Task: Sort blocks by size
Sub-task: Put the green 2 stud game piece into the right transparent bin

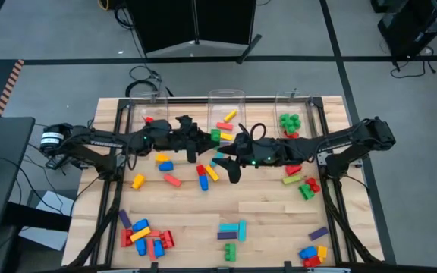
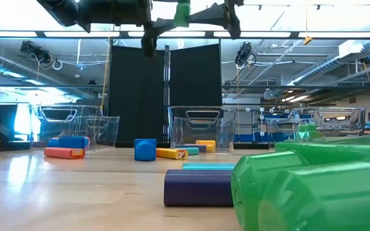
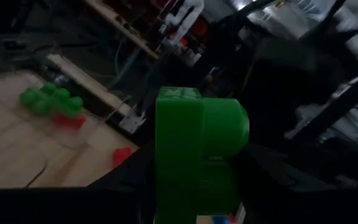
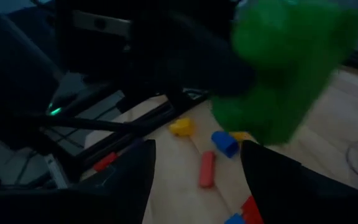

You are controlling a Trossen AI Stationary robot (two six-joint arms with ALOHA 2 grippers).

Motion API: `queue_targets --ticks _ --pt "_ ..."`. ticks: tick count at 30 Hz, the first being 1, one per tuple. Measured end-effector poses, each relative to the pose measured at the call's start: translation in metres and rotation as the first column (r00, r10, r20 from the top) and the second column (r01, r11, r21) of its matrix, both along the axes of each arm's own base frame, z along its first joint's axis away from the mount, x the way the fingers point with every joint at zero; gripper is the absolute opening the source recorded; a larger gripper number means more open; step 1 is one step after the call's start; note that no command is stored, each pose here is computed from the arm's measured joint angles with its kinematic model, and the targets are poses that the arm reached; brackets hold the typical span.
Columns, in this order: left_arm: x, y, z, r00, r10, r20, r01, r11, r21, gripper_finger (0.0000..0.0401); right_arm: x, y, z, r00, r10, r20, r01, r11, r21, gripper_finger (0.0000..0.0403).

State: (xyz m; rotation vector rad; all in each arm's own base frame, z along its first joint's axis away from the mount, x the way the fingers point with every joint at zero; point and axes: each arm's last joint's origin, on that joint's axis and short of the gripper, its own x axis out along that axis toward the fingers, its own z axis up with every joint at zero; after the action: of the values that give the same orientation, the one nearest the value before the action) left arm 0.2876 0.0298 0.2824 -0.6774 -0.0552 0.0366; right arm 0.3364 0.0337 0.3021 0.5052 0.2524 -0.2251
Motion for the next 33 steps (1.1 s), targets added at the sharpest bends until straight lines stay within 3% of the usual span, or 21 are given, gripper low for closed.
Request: queue_targets --ticks 18,33 --pt "-0.001 0.003 0.001 0.999 0.045 0.015 -0.045 0.999 0.024 0.0178 0.003 -0.036 0.002 0.999 -0.032 0.02 0.032 0.999 -0.006 0.0233" --pt "-0.001 0.01 0.001 0.999 0.044 0.024 -0.044 0.999 0.016 0.0178 0.001 -0.038 -0.002 1.0 -0.012 -0.028 0.014 0.997 0.071 0.0251"
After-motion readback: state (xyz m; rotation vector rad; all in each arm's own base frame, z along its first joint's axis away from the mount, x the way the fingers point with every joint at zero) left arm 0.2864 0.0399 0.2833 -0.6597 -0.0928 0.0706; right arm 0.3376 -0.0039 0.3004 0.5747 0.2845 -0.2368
